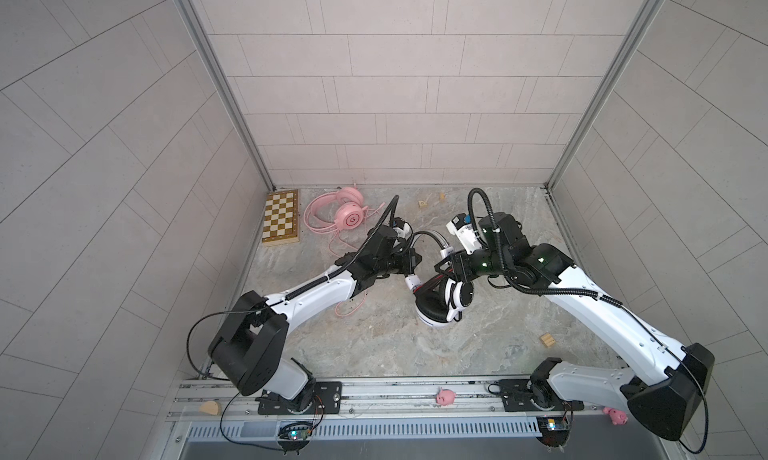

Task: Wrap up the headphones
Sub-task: 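Grasp the white headband with the right gripper while the left gripper releases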

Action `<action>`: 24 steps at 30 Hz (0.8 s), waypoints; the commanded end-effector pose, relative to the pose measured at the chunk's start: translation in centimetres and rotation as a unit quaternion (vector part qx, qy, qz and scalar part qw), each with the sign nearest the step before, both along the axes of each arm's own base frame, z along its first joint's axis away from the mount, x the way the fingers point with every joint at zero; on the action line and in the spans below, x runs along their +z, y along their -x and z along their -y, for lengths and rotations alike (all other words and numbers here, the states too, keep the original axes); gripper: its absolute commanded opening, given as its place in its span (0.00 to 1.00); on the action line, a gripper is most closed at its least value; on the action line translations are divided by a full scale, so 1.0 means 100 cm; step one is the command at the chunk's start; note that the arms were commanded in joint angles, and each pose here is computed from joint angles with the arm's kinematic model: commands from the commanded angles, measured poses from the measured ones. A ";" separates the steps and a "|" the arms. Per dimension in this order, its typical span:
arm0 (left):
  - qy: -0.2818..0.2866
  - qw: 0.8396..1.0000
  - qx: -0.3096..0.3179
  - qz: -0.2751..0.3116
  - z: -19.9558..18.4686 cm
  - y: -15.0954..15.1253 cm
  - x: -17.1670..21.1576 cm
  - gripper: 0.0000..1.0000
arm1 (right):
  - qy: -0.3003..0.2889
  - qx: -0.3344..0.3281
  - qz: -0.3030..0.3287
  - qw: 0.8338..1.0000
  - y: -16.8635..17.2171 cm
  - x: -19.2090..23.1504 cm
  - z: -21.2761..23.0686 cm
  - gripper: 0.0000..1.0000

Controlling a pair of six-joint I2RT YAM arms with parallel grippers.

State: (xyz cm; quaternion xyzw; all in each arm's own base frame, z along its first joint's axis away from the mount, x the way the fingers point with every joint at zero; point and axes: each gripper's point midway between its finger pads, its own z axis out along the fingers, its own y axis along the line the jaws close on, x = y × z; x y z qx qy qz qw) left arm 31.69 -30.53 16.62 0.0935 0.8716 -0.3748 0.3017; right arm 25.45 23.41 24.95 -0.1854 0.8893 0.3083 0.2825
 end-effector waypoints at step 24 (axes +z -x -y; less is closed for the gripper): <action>-0.026 0.996 0.090 -0.010 -0.104 -0.015 0.028 0.74 | -0.043 -0.180 -0.005 0.983 -0.110 -0.031 0.102 0.06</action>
